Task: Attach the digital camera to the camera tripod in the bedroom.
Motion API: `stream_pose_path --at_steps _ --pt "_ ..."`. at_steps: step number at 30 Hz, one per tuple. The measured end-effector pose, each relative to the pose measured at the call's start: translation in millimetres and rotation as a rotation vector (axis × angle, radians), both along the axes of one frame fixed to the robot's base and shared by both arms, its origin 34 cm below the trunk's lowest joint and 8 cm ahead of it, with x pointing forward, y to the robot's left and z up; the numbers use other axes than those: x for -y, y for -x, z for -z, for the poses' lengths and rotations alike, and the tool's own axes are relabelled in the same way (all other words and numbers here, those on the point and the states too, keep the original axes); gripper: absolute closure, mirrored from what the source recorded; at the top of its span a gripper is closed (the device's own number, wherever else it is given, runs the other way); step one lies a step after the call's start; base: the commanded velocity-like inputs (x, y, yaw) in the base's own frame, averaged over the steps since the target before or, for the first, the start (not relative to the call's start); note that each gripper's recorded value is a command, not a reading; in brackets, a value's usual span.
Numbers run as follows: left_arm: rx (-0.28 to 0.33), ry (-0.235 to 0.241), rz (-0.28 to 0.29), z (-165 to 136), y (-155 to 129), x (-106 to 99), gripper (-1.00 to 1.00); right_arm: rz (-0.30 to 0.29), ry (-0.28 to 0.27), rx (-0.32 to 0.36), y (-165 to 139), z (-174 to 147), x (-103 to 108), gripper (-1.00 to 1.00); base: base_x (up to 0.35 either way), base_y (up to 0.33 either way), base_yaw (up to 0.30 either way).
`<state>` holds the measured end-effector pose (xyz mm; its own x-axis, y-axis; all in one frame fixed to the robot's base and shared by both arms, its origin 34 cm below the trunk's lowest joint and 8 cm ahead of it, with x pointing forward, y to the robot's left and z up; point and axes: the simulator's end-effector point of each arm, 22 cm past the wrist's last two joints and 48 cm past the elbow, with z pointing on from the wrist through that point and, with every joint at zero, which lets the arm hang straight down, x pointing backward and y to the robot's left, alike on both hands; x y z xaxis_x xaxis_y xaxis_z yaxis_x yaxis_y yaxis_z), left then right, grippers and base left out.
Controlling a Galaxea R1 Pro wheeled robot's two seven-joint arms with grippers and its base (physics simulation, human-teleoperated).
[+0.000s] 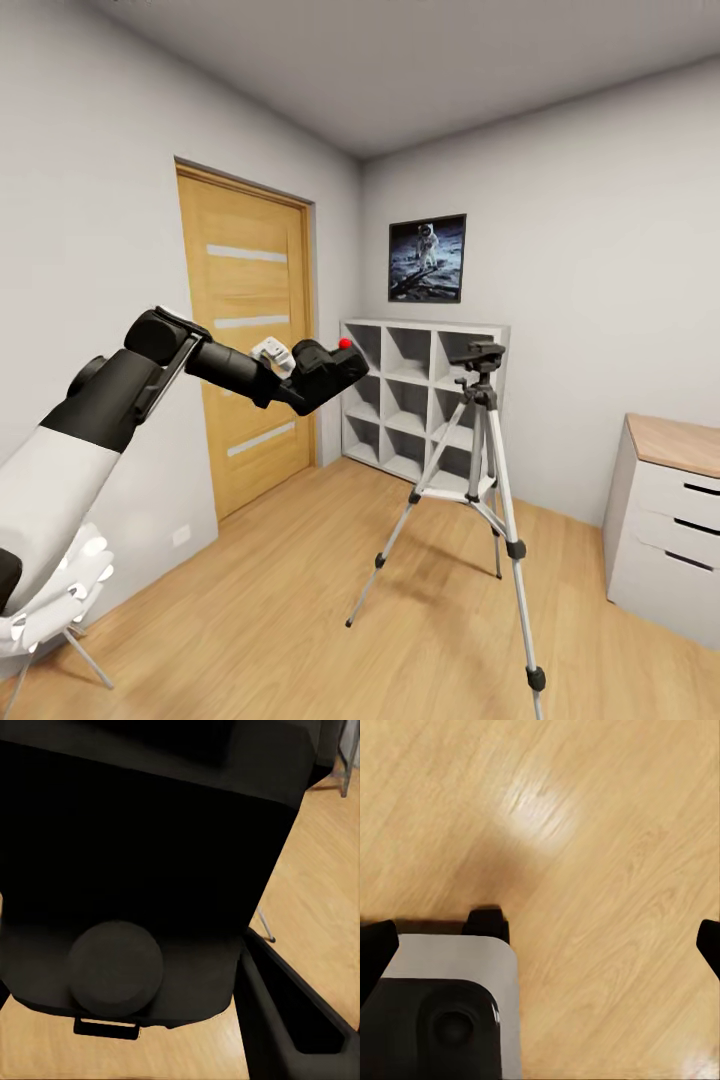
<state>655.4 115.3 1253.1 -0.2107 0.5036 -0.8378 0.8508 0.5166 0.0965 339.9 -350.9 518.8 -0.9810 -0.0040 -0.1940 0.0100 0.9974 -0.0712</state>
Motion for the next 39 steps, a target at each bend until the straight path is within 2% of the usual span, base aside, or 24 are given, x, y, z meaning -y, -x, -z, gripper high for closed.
stream_pose_path --at_steps 3,5,10,13,16,19,23,30,39 --pt "0.008 -0.001 -0.025 -4.3 -8.4 4.2 1.0 0.002 -0.001 -0.032 25.4 3.6 0.1 -1.0 0.0 0.0 0.0" --pt "0.01 0.001 -0.023 -7.4 -9.3 11.3 1.0 0.003 -0.002 -0.031 45.4 7.3 -0.3 -1.0 0.0 0.0 0.0" --pt "0.012 -0.011 -0.018 -12.4 -8.9 16.8 1.0 0.003 -0.004 -0.024 63.4 5.3 -1.2 -1.0 0.0 0.0 0.0" --pt "0.004 -0.042 -0.01 -7.7 -7.4 21.1 1.0 0.003 -0.008 -0.027 71.1 3.1 -4.1 -1.0 0.0 0.0 0.0" --pt "-0.009 -0.099 0.005 5.2 -4.7 27.8 1.0 0.002 -0.015 -0.032 77.1 0.7 -9.0 -1.0 0.0 0.0 0.0" --pt "-0.028 -0.177 0.026 25.0 0.0 35.5 1.0 0.001 -0.018 -0.042 86.1 -1.4 -11.6 -1.0 0.0 0.0 0.0" --pt "-0.026 -0.223 0.045 30.1 5.0 41.7 1.0 0.001 -0.017 -0.069 107.7 -2.9 -11.5 -1.0 0.0 0.0 0.0" --pt "-0.018 -0.235 0.057 21.5 8.8 45.0 1.0 0.002 -0.017 -0.1 133.7 -8.5 -10.7 -1.0 0.0 0.0 0.0" --pt "-0.016 -0.237 0.057 9.3 10.1 44.4 1.0 -0.001 -0.014 -0.073 131.5 -21.1 -8.4 -1.0 0.0 0.0 0.0"
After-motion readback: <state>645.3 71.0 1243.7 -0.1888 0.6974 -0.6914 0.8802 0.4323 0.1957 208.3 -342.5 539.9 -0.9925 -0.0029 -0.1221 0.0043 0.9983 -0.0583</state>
